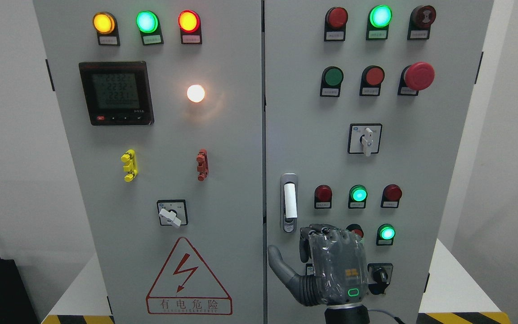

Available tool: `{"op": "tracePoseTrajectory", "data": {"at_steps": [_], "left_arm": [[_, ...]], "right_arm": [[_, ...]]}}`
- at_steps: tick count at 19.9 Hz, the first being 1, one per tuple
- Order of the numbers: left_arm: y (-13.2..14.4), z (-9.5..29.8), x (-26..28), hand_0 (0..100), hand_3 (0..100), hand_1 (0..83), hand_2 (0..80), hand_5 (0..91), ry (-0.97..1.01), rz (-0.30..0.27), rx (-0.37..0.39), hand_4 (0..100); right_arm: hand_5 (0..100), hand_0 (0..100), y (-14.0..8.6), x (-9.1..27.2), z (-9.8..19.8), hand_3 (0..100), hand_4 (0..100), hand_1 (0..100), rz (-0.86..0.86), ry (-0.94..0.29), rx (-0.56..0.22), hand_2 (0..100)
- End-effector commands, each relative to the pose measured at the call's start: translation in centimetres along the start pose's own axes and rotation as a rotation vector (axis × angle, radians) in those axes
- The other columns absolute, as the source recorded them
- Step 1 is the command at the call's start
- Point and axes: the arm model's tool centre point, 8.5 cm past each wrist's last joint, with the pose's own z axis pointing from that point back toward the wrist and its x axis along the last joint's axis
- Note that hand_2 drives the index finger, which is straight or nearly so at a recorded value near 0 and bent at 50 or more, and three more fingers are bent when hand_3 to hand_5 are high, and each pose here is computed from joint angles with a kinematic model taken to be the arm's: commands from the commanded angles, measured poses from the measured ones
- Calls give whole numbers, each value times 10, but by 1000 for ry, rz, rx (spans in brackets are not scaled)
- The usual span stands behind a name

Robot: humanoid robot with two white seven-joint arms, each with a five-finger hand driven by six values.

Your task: Release door handle

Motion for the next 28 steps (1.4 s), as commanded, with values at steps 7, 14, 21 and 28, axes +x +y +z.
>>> {"op": "tracePoseTrajectory", "data": {"at_steps": [7, 14, 21, 28], "left_arm": [[0, 1, -7, 120, 0, 389, 0, 0, 20, -13, 0, 0], [0, 1, -7, 120, 0, 389, 0, 0, 20, -13, 0, 0], [0, 1, -7, 120, 0, 389, 0, 0, 20, -13, 0, 0], [0, 1, -7, 120, 0, 389, 0, 0, 20, -13, 0, 0]], "right_arm": [[1000, 238, 2, -12, -17, 1000, 1000, 205, 17, 37, 2, 1000], [1000, 246, 3, -15, -26, 1000, 1000, 273, 28, 46, 0, 1000], [1000, 261, 0, -14, -32, 1000, 1000, 434, 32, 50, -12, 1000], [1000, 259, 0, -14, -33, 1000, 1000, 451, 32, 48, -15, 1000]]}}
